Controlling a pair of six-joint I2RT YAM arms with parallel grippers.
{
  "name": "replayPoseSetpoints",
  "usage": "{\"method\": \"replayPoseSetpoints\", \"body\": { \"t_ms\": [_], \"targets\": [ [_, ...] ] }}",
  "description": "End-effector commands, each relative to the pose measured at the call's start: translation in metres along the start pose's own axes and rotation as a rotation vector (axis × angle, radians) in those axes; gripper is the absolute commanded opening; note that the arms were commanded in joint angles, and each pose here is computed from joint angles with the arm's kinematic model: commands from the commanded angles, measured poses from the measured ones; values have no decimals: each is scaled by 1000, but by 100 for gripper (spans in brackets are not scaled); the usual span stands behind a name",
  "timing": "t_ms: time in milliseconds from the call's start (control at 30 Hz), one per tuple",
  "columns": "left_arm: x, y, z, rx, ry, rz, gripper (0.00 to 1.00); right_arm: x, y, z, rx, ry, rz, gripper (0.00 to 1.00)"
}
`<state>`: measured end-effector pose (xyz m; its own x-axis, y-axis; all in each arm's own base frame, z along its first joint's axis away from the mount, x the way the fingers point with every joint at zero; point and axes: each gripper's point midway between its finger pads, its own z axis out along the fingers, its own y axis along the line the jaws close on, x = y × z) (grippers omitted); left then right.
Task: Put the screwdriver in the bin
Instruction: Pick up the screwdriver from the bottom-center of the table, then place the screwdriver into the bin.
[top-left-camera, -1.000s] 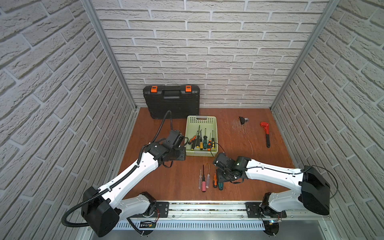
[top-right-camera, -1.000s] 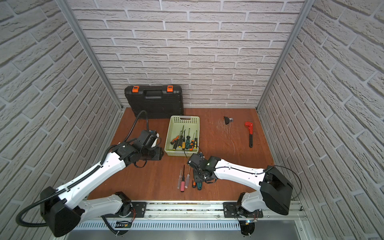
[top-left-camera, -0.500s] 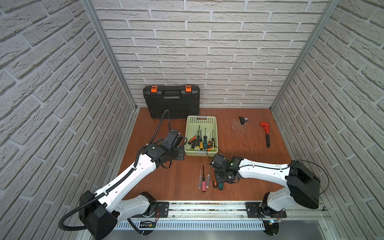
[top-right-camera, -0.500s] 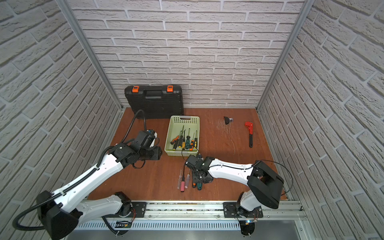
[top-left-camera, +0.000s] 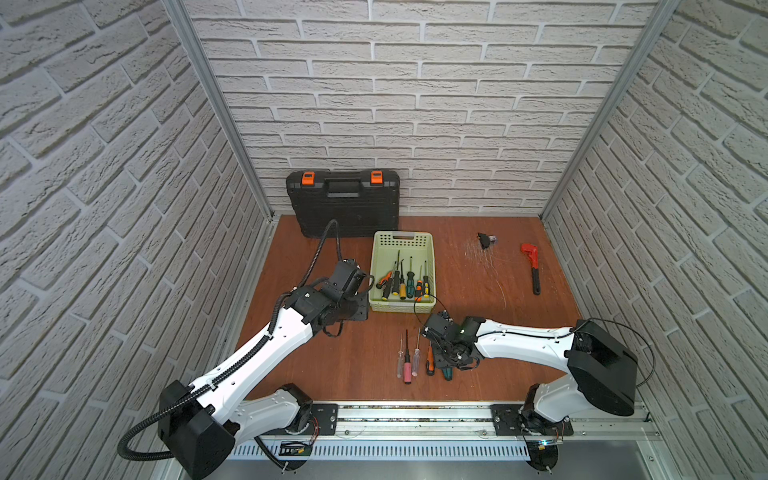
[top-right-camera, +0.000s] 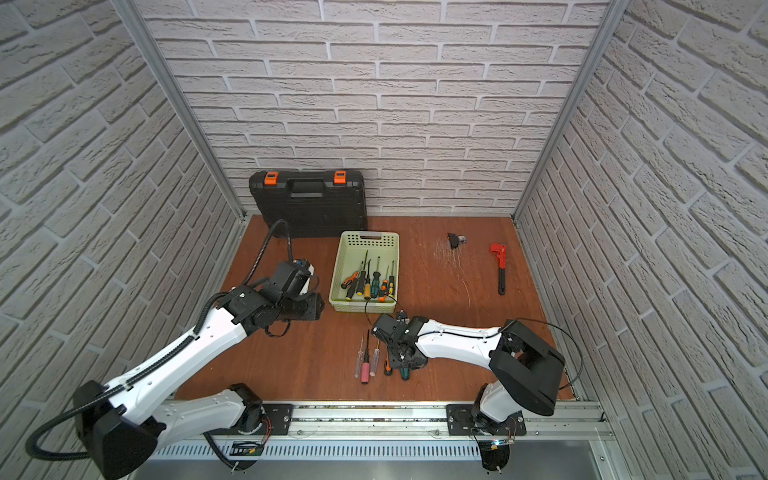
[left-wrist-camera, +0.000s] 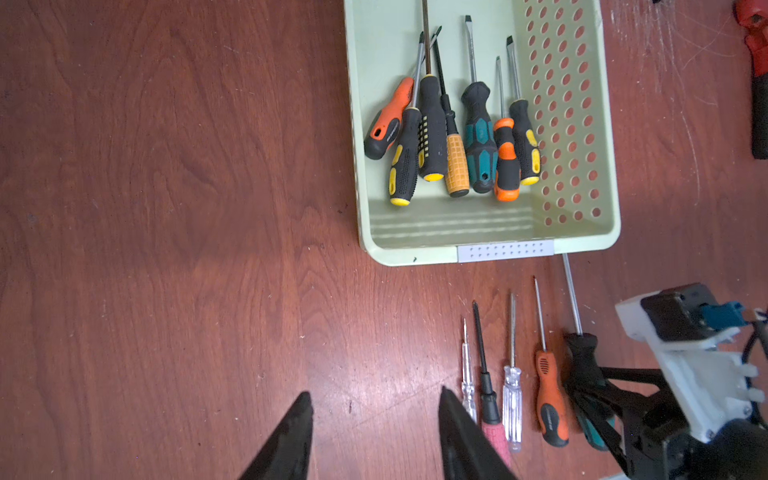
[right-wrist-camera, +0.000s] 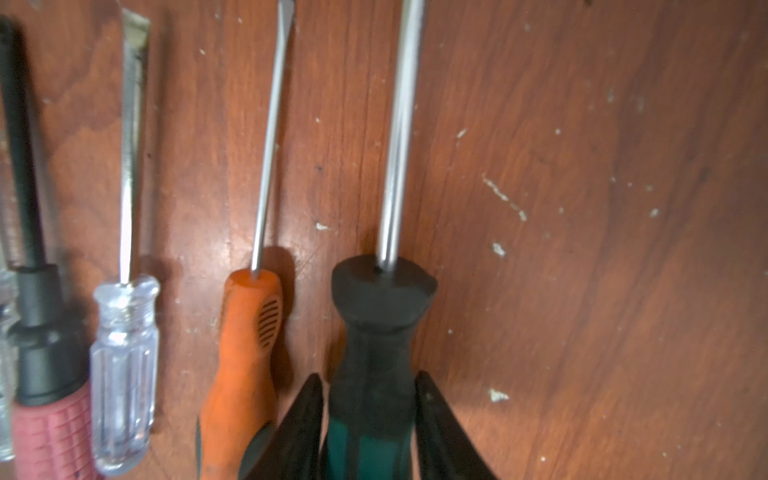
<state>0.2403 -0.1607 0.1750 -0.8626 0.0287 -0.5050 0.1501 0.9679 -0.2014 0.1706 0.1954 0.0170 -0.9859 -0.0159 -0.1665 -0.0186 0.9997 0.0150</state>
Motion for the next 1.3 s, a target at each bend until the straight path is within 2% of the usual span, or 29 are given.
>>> {"method": "replayPoseSetpoints", "body": {
  "t_ms": [0, 200, 367, 533, 700, 867, 1033, 1133, 1267],
  "targets": [
    [-6, 2, -6, -18, -14, -6, 50, -2, -2, 6, 1, -12, 6, 28],
    [-22, 14, -22, -98, -57, 51, 50, 4, -12, 2, 0, -5, 23, 7],
    [-41, 7, -28, -80, -108, 56, 50, 7, -38, -23, 17, -38, 48, 6],
    [-57, -11, -22, 13, -186, 18, 50, 6, -69, -60, 8, -83, 105, 6],
    [-62, -19, -15, 34, -182, 8, 50, -38, -67, -112, -102, -247, 140, 6],
    [-53, -21, -8, 54, -154, -12, 50, -101, -48, -137, -159, -254, 37, 6],
    [-44, -16, -12, 55, -161, -45, 51, -164, 3, -161, -258, -277, -76, 6],
    [-39, -12, -22, 55, -166, -52, 51, -191, 41, -162, -354, -244, -123, 6],
    [-32, 0, -35, 26, -183, -40, 51, -212, 69, -136, -392, -187, -113, 6]
  ]
}}
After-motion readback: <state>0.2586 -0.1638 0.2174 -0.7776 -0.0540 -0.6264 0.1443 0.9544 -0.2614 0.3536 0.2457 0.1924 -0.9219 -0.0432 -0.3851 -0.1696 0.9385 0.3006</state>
